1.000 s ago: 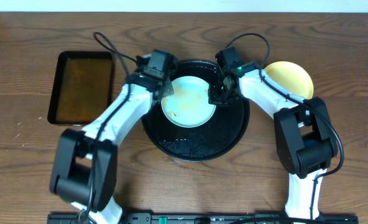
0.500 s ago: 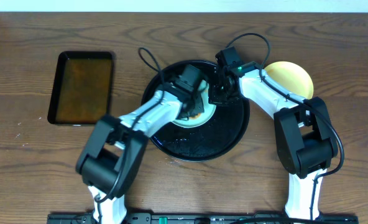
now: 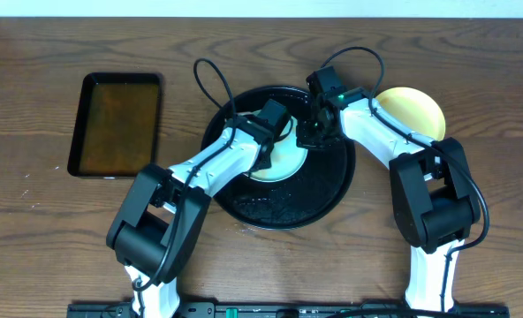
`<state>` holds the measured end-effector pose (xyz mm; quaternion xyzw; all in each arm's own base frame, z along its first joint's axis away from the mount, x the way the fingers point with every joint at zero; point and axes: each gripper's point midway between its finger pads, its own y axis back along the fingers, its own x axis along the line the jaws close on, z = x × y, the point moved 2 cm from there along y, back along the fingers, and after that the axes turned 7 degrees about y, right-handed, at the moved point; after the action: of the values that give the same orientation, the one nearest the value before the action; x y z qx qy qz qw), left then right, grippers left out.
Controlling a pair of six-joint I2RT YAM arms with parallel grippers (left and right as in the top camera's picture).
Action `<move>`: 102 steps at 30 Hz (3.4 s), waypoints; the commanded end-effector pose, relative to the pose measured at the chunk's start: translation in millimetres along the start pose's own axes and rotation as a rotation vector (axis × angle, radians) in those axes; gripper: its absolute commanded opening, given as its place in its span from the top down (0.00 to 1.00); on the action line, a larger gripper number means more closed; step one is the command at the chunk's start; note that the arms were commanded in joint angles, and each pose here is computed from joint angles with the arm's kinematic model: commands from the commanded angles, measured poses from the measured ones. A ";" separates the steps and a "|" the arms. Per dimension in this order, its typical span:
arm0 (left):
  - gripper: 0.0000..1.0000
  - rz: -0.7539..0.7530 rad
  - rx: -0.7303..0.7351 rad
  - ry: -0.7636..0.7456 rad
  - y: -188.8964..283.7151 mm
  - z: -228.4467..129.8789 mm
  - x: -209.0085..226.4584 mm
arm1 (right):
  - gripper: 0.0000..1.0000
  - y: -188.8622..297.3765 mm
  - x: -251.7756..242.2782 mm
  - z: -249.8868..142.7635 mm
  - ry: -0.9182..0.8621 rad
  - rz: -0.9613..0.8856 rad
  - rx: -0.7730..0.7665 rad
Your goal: Clean dirty plates on tray and stack at the side
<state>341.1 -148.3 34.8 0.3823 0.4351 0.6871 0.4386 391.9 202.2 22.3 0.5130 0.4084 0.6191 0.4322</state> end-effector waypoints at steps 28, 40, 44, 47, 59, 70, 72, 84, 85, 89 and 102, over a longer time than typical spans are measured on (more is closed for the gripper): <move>0.92 -0.508 0.051 0.047 -2.1 23.0 -93.8 | 0.98 -18.6 -37.7 -12.9 -0.043 -0.151 0.039; 0.92 0.016 -0.103 0.063 -39.2 59.0 22.3 | 0.99 -18.5 -37.7 -13.1 -0.043 -0.151 0.040; 0.92 0.140 -0.124 0.096 -33.5 70.7 62.0 | 0.98 -18.5 -37.7 -13.0 -0.043 -0.151 0.040; 0.92 0.126 -0.151 0.138 -11.5 83.2 75.4 | 0.98 -18.5 -37.7 -13.0 -0.043 -0.151 0.040; 0.92 -0.126 -0.416 0.318 122.7 137.9 126.6 | 0.99 -9.1 -32.7 -5.4 0.010 -0.140 0.013; 0.92 -0.215 -0.169 0.554 45.5 150.7 220.7 | 0.99 74.9 6.1 21.9 0.236 -0.148 -0.159; 0.92 -0.247 -0.101 0.584 24.0 146.7 228.0 | 0.99 94.6 7.5 25.5 0.260 -0.242 -0.223; 0.92 -0.204 0.090 0.651 -46.7 120.4 247.6 | 0.99 205.3 59.4 19.0 0.561 -0.676 -0.560; 0.92 -0.203 0.090 0.651 -46.7 120.4 247.7 | 0.99 215.1 66.5 18.3 0.609 -0.737 -0.591; 0.91 -0.200 0.089 0.651 -46.8 120.3 248.2 | 0.99 249.2 89.8 15.0 0.722 -0.996 -0.694; 0.92 -0.198 0.096 0.651 -47.4 118.3 248.0 | 0.99 316.8 181.5 -4.8 0.986 -1.325 -0.842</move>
<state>383.5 125.5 67.2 0.1148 0.6179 0.7085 0.3210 341.7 293.2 348.1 -0.3037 0.4495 0.5492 0.6357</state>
